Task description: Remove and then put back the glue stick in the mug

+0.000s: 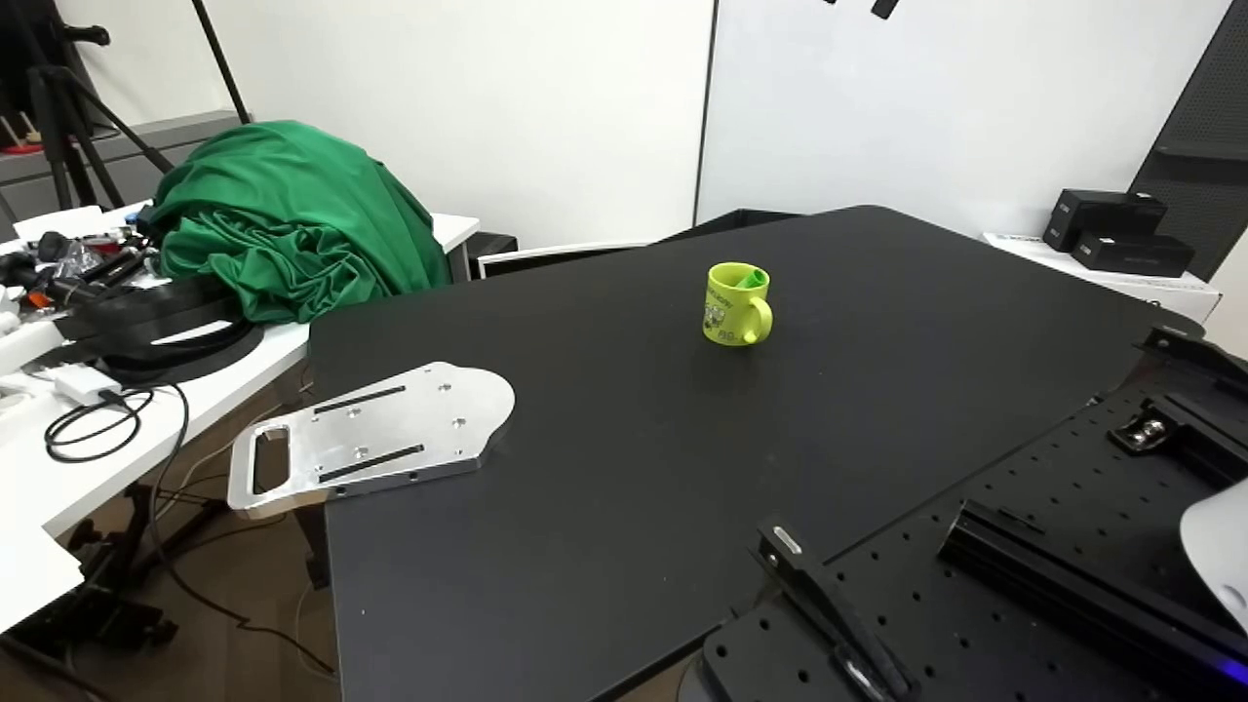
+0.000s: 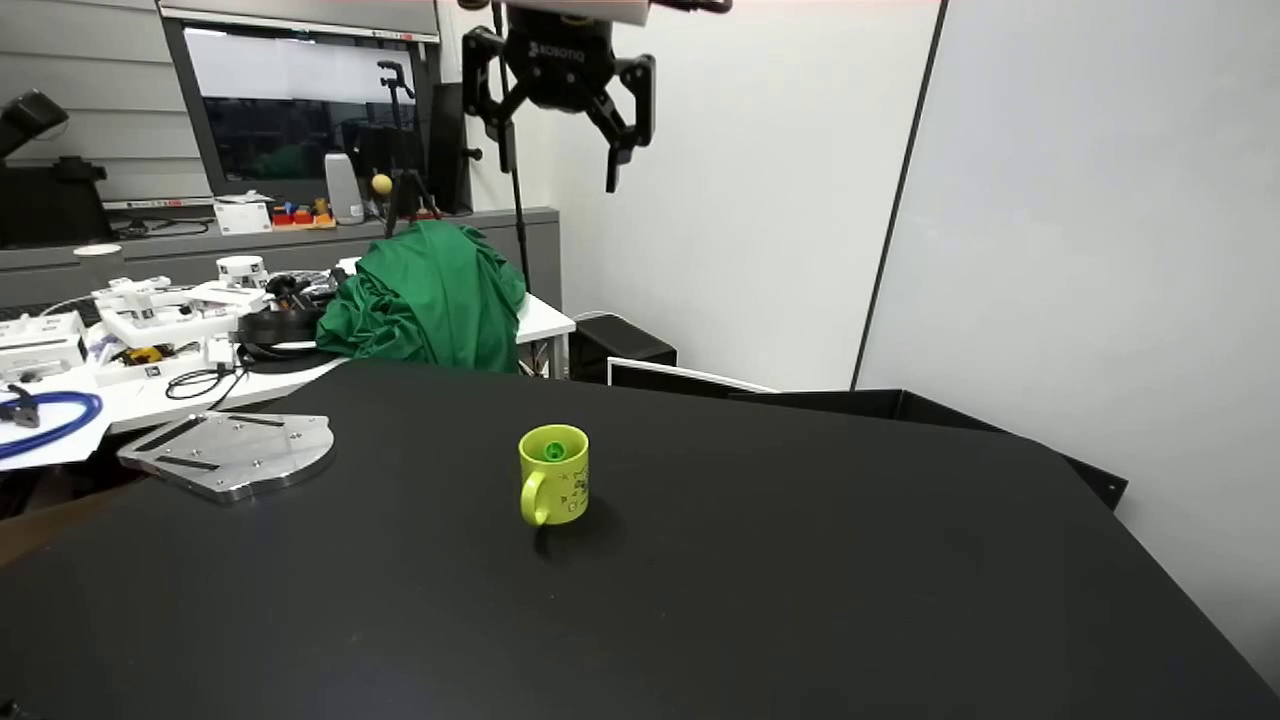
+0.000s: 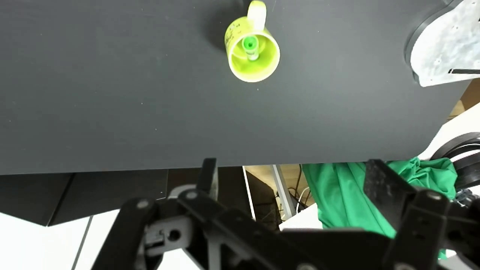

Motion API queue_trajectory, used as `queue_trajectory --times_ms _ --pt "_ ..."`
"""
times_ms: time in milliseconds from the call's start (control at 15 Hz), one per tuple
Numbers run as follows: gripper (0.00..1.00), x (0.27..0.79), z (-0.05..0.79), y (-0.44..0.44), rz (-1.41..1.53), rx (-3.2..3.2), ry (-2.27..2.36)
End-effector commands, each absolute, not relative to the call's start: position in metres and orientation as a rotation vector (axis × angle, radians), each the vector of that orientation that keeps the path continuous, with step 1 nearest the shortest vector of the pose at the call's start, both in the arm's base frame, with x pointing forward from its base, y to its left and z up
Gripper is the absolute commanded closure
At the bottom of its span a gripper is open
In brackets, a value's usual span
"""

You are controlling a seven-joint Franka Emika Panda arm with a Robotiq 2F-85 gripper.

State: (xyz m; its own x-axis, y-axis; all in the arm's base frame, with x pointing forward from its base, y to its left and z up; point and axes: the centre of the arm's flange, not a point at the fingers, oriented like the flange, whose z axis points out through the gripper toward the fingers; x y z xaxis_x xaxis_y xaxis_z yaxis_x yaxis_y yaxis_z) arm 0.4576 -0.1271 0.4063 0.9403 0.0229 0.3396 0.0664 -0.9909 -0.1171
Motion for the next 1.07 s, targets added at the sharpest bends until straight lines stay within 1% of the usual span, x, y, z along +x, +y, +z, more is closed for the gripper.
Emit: queue_trajectory --times_ms 0,1000 --pt "0.0 0.496 0.381 -0.132 -0.53 -2.946 -0.111" --pt "0.0 0.557 0.241 -0.12 -0.418 -2.863 -0.335"
